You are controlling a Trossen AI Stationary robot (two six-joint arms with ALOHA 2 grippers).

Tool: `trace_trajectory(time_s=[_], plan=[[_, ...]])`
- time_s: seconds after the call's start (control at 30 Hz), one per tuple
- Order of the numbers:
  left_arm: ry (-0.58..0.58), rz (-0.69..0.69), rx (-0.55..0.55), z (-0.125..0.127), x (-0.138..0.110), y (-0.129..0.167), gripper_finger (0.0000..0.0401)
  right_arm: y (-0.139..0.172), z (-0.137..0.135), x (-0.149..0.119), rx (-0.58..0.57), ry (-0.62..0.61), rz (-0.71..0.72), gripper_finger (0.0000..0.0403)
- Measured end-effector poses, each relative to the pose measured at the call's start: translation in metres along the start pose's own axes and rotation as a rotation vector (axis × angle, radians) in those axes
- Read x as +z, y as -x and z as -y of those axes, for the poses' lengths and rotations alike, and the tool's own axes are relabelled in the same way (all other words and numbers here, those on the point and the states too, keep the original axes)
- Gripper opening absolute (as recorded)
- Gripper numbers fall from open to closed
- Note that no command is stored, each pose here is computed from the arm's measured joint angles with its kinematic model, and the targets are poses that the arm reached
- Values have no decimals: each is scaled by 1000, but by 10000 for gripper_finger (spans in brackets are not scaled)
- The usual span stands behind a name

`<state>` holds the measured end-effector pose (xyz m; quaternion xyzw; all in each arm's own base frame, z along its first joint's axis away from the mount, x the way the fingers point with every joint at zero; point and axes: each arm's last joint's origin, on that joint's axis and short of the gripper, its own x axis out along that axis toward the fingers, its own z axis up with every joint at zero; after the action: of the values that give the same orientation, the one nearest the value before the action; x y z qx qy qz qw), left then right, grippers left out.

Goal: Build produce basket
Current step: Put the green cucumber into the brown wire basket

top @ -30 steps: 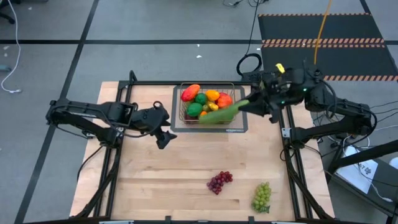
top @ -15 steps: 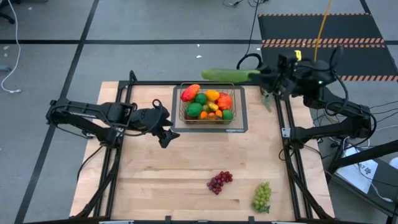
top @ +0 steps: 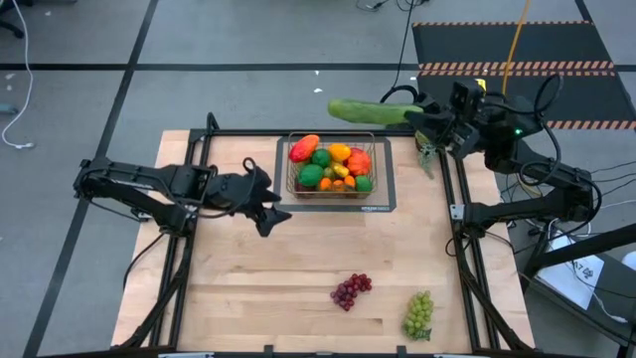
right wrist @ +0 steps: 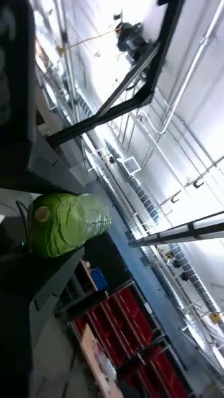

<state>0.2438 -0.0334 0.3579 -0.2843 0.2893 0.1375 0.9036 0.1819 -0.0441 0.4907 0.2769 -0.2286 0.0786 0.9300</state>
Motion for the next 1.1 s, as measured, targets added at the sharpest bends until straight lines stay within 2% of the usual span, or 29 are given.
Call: trace_trajectory(time_s=[0.23,0.47,0.8,1.0,1.1], plan=[[-14,-7,-19,5,-4,1,335,0,0,0,1,194,2,128],[-20,10,-4,6,-5,2,335,0,0,0,1,438,3,128],[-20,22,10,6,-5,2,335,0,-1,1,6,845,20,128],[-18,22,11,6,-5,2,335,0,-3,3,8,1187,49,128],[-17,22,11,6,-5,2,335,0,-3,3,5,1279,49,128]])
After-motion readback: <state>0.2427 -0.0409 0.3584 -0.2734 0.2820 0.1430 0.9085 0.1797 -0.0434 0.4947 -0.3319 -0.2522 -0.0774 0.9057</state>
